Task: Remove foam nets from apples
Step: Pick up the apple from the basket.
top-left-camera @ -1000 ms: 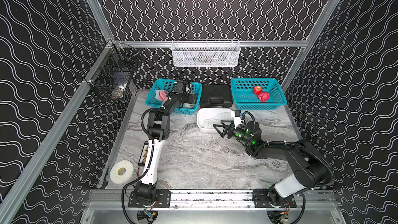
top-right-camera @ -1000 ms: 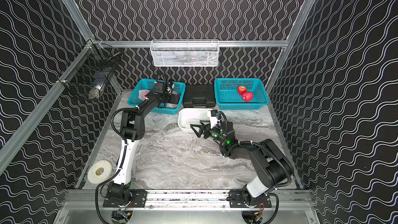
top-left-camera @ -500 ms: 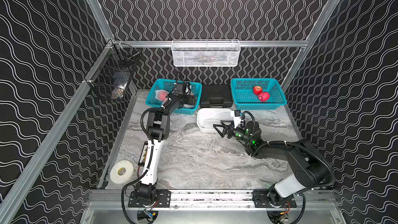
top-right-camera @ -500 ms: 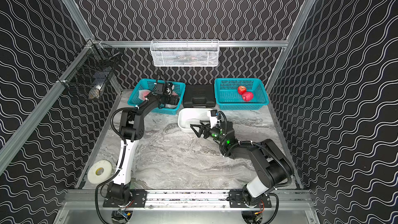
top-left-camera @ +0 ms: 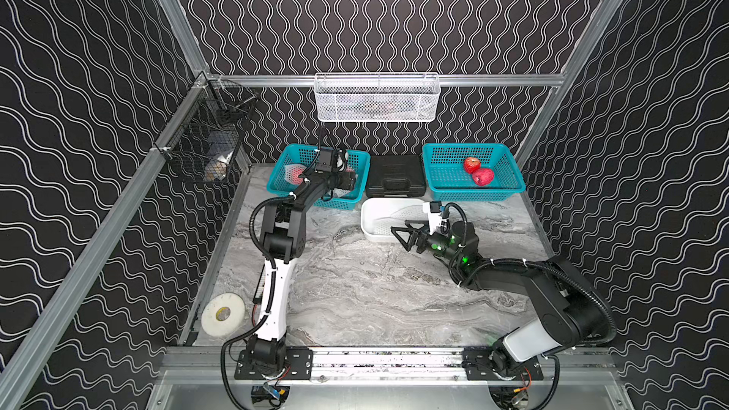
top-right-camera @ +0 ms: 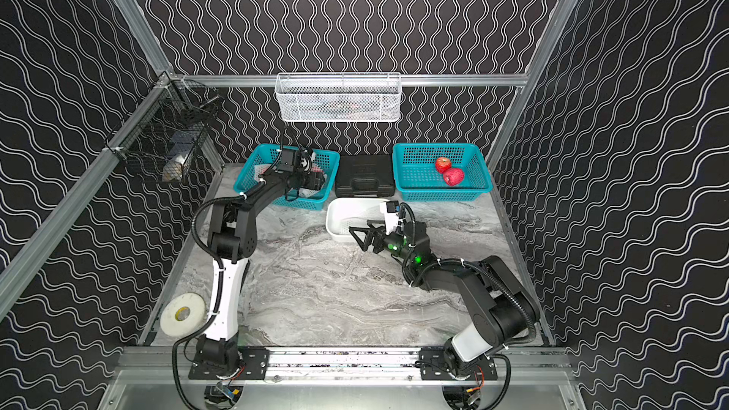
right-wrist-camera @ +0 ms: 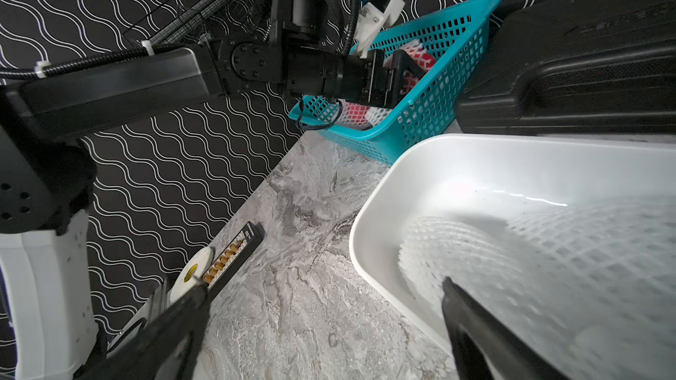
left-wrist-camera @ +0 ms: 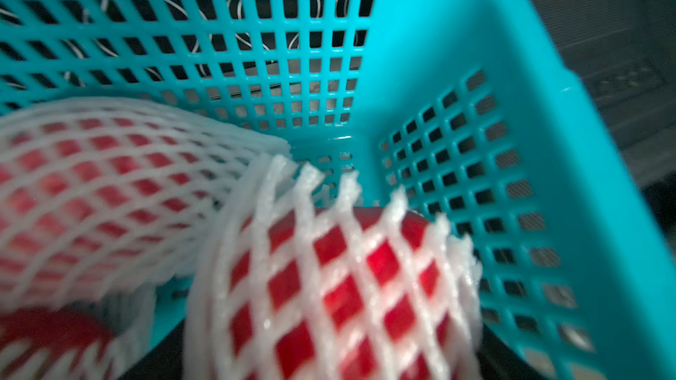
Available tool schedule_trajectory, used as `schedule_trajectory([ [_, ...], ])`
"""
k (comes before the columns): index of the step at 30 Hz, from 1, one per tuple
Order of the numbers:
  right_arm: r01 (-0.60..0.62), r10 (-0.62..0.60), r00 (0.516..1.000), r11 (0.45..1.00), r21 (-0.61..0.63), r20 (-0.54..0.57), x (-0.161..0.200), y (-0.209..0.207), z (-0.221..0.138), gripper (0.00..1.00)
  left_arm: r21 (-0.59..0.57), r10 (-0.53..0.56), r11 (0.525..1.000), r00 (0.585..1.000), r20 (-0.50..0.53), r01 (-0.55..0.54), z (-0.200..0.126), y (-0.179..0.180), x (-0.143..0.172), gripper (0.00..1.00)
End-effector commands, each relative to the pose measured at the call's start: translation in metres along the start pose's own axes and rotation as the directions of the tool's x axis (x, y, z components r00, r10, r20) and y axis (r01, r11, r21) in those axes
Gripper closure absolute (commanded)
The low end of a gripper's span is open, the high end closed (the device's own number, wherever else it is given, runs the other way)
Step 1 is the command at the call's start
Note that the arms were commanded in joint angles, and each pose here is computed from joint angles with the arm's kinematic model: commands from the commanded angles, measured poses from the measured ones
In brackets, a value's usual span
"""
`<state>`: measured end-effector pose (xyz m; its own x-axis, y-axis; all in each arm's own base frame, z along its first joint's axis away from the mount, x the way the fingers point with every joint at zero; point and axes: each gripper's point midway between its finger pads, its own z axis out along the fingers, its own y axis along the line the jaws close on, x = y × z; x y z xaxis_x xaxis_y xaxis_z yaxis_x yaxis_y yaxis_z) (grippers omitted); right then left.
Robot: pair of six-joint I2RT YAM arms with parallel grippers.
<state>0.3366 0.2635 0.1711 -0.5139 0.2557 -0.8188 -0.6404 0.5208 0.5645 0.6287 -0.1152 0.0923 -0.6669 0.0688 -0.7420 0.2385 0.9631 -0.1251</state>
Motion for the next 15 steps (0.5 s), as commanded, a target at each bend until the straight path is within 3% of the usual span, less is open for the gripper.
schedule_trajectory([
  [1,0.02,-0.02,0.999,1.0,-0.003,0.03,-0.008,0.003,0.0,0.0,0.013,0.04,0.999,0.992,0.117,-0.042,-0.029,-0.008,-0.034,0.23],
  [10,0.021,-0.021,0.999,1.0,-0.004,0.038,-0.01,0.004,-0.001,0.0,0.027,0.021,0.999,0.986,0.166,-0.026,-0.084,-0.019,-0.038,0.23],
  [15,0.039,-0.04,0.998,0.999,0.019,0.053,-0.014,0.004,-0.007,0.0,0.13,-0.063,0.991,0.968,0.244,0.031,-0.135,-0.044,-0.032,0.23],
])
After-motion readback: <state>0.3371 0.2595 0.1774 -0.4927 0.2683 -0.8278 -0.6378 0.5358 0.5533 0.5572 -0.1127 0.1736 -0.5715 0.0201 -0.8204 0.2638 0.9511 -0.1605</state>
